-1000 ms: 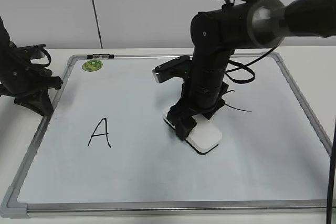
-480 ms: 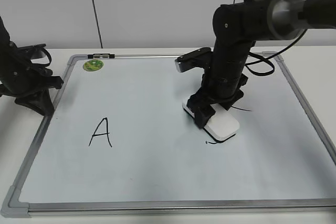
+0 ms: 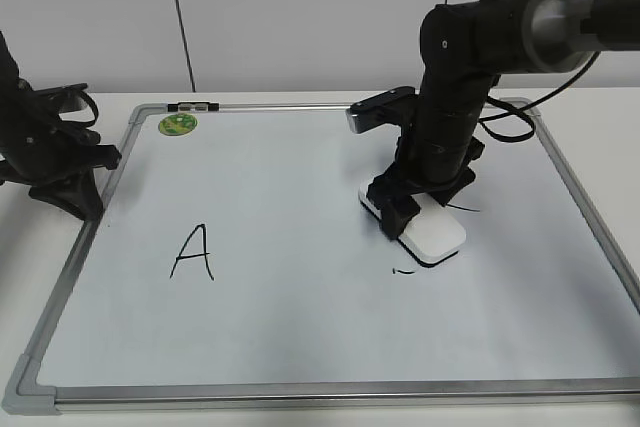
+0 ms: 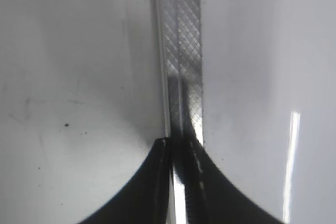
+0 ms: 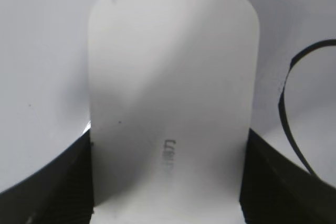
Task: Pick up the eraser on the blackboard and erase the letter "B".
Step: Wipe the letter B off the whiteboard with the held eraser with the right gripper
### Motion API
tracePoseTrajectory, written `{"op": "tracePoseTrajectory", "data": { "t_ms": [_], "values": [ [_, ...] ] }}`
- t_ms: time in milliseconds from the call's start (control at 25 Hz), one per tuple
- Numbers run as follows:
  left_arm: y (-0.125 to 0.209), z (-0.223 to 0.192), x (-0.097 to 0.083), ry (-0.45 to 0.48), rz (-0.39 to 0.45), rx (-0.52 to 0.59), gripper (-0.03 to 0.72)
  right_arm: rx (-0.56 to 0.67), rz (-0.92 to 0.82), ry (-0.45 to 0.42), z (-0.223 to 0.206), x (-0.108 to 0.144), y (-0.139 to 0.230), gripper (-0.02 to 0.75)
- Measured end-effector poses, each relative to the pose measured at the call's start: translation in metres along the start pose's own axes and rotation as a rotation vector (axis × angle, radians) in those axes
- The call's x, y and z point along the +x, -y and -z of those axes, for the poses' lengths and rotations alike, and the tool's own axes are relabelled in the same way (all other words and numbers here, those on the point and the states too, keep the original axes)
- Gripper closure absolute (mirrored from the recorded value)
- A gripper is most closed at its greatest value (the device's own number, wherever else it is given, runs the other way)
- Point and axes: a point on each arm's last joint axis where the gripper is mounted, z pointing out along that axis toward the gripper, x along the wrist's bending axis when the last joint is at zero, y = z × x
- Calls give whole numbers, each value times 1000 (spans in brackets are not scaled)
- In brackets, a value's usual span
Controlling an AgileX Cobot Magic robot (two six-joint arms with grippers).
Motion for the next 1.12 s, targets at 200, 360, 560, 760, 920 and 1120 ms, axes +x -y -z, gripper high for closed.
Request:
{"op": "tracePoseTrajectory", "data": {
  "t_ms": [200,360,560,760,920,1120],
  "values": [
    [0,0,0,0,0,0,637,10,48,7,-1,17,-3,218],
    [0,0,0,0,0,0,637,24,97,-17,-3,44,-5,218],
    [0,0,0,0,0,0,637,26,138,-34,-4,67,-7,218],
    [0,0,0,0,0,0,637,24,151,-23,-4,68,-7,218],
    [0,0,0,0,0,0,636,26,153,22,-4,65,-7,218],
    [0,0,0,1,0,0,634,20,138,46,-4,56,-7,218]
  ]
}}
